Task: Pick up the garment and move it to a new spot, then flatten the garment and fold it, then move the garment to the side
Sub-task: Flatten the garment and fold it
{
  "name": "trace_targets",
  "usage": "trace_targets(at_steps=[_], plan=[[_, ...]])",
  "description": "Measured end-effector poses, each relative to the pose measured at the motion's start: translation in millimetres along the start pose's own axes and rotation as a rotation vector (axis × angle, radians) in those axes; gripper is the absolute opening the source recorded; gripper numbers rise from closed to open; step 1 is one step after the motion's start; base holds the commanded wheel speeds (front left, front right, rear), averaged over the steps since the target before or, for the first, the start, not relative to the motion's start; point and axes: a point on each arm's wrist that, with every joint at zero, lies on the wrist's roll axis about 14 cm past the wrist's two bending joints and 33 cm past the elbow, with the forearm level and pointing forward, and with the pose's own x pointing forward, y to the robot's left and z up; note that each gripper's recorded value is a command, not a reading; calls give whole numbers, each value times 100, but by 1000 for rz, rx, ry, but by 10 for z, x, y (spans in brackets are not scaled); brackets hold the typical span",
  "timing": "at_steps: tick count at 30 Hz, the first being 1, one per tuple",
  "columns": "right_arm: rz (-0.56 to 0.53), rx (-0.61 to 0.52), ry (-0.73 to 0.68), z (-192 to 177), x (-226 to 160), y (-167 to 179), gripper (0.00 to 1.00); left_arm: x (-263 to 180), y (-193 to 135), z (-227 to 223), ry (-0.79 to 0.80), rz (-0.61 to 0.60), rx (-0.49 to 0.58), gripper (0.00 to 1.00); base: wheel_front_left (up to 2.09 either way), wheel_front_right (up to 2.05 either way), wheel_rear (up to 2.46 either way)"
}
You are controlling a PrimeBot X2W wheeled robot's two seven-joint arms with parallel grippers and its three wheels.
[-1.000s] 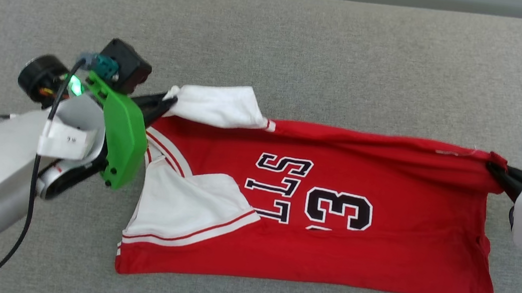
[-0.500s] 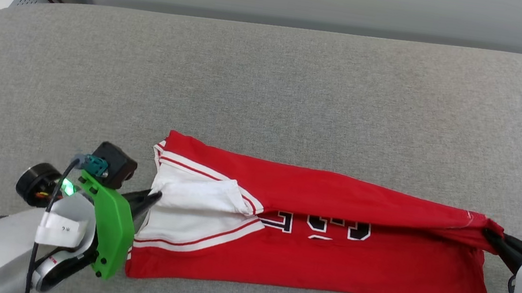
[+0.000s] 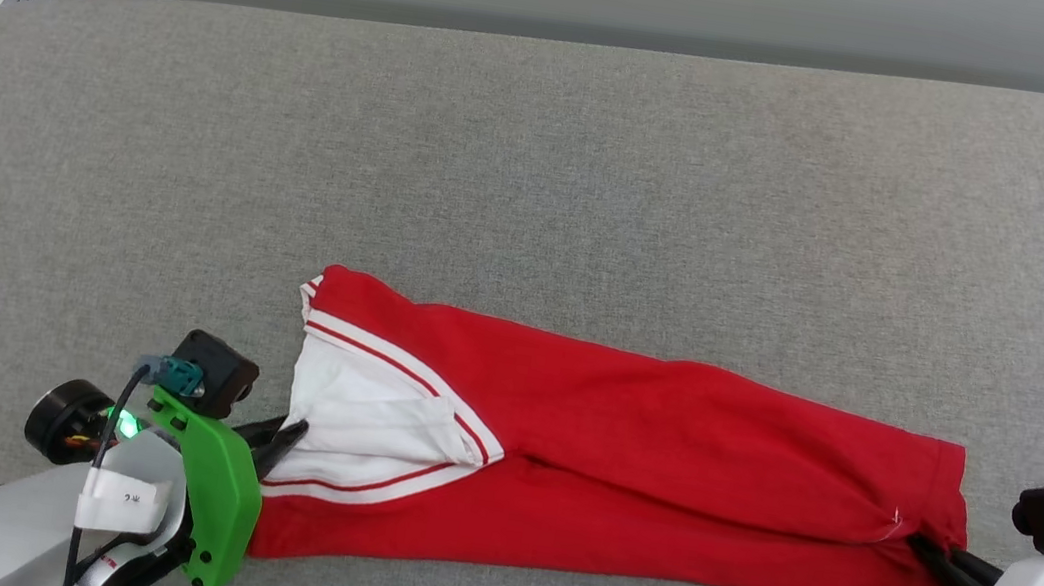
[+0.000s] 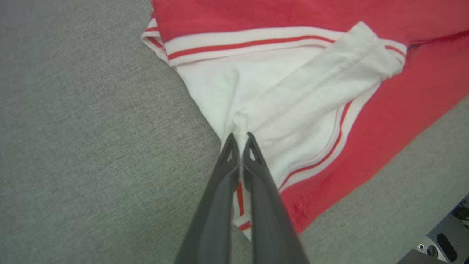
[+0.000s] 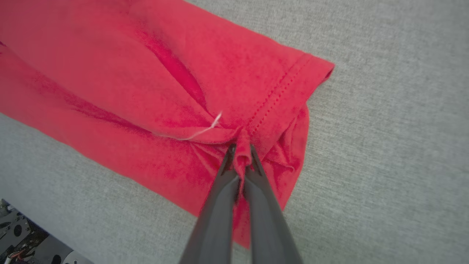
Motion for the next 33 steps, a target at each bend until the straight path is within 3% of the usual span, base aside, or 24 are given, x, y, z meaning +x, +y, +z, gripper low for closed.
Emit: trace_targets(at_steps=[8,14,18,26,33], plan=[[18,6,-140,338,-245,87,100,-130,77,347,-243,113,10,100,0,0,0],[6,31,-281,749,-571,14,100,-322,251,702,-413,266,29,100,0,0,0],[-41,21,-294,883,-689,-156,100,-518,381,1018,-548,385,53,100,0,0,0],[-82,167,-114,590,-561,-406,100,-769,497,1034,-666,561,69,100,0,0,0],[-69,250,18,321,-277,-399,100,-910,575,967,-721,680,54,100,0,0,0]])
